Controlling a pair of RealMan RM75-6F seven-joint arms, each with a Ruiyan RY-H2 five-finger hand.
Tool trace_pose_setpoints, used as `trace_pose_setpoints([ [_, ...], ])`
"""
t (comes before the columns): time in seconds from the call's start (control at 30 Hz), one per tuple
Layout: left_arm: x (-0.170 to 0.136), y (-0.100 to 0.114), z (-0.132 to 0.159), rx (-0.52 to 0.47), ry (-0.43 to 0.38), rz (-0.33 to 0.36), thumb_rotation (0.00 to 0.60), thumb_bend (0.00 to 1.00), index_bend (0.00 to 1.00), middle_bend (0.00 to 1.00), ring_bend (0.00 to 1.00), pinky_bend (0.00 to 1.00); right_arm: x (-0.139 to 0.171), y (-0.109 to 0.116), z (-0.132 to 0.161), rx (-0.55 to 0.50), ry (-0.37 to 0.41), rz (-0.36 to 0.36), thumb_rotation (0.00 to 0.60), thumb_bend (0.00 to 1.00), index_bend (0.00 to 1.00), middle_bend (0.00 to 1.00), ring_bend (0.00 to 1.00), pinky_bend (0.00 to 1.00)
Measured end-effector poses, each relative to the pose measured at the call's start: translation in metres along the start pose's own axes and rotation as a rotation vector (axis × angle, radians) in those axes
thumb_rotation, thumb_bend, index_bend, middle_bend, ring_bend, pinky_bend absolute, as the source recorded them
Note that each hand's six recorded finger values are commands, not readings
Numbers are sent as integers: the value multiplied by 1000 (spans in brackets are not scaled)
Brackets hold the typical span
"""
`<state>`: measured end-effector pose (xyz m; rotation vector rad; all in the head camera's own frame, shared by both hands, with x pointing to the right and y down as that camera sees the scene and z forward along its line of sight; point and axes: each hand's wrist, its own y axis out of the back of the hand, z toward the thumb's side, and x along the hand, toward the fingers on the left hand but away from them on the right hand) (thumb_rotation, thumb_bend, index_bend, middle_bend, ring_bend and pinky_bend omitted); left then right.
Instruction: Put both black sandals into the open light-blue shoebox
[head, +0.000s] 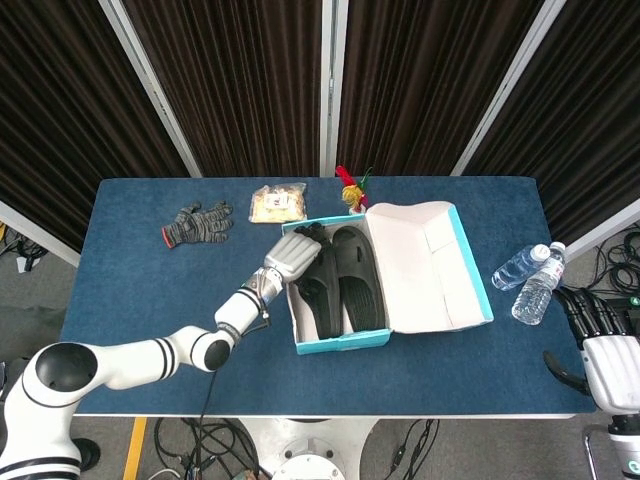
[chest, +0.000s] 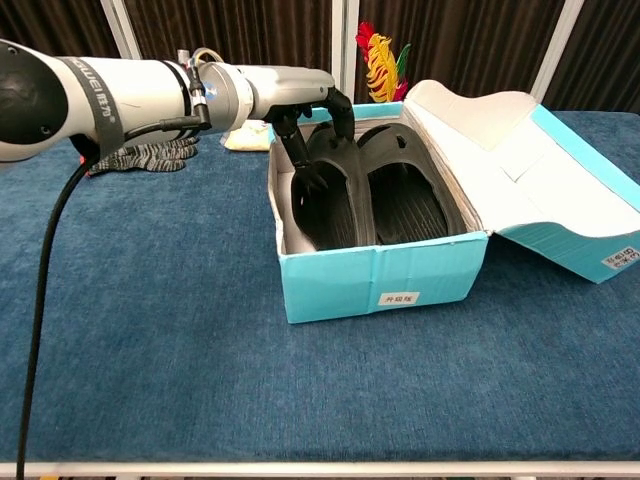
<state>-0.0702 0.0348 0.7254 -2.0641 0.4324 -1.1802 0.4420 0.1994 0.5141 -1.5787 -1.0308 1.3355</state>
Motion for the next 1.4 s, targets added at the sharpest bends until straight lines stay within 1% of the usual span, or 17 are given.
trace_pose_setpoints([
  [0.13, -8, 11, -2, -75, 3, 56, 522, 0, 285, 263, 27, 164, 2, 3, -1, 1, -5, -8, 600, 206, 10, 85, 0, 126],
  [0.23, -22, 25, -11, -156, 2, 129, 522, 0, 280, 264, 27, 165, 2, 4, -3, -3, -9, -10, 600, 207, 10, 85, 0, 126],
  [0.33, -44, 40, -35, -230, 19, 219, 520, 0, 280, 264, 27, 166, 3, 3, -6, -19, -14, -4, 600, 207, 10, 85, 0, 126],
  [0.37, -56, 45, -49, -252, 38, 253, 528, 0, 280, 264, 27, 166, 3, 2, -8, -27, -20, 2, 600, 207, 10, 85, 0, 126],
  [0.43, -75, 50, -74, -276, 75, 300, 572, 0, 280, 264, 27, 166, 3, 0, -13, -32, -32, 13, 600, 207, 10, 85, 0, 126],
  [0.47, -89, 51, -91, -290, 105, 327, 595, 0, 282, 264, 31, 166, 3, -2, -16, -35, -41, 21, 600, 207, 10, 85, 0, 126],
  [0.57, -127, 48, -134, -316, 187, 381, 600, 0, 284, 264, 84, 166, 1, -8, -21, -52, -56, 42, 600, 207, 10, 83, 0, 126],
  [0.67, -167, 36, -172, -299, 269, 400, 600, 0, 285, 264, 100, 166, -2, -15, -27, -56, -73, 61, 600, 205, 10, 77, 0, 125],
  [0.77, -206, 20, -200, -264, 346, 400, 600, 0, 285, 264, 100, 166, -4, -23, -30, -53, -91, 76, 600, 207, 10, 66, 0, 97],
  [0.9, -256, -1, -225, -232, 437, 414, 600, 0, 285, 264, 100, 166, -4, -30, -30, -41, -100, 77, 600, 205, 10, 55, 0, 59],
  [1.03, -293, -14, -233, -208, 497, 439, 600, 0, 285, 264, 99, 165, 0, -32, -28, -36, -106, 51, 600, 207, 9, 55, 0, 54],
  [1.13, -319, -23, -232, -174, 534, 453, 600, 0, 285, 264, 100, 164, 5, -33, -25, -39, -104, 38, 600, 207, 9, 55, 0, 52],
  [1.23, -340, -33, -223, -144, 558, 449, 600, 0, 285, 264, 99, 164, 12, -37, -22, -51, -96, 36, 600, 206, 9, 56, 0, 49],
  [1.33, -357, -40, -212, -152, 572, 452, 600, 0, 285, 263, 100, 164, 17, -39, -21, -65, -95, 35, 600, 207, 9, 58, 0, 49],
  [1.4, -366, -42, -205, -163, 580, 469, 600, 0, 285, 264, 100, 164, 18, -41, -20, -75, -92, 36, 600, 207, 9, 61, 0, 49],
])
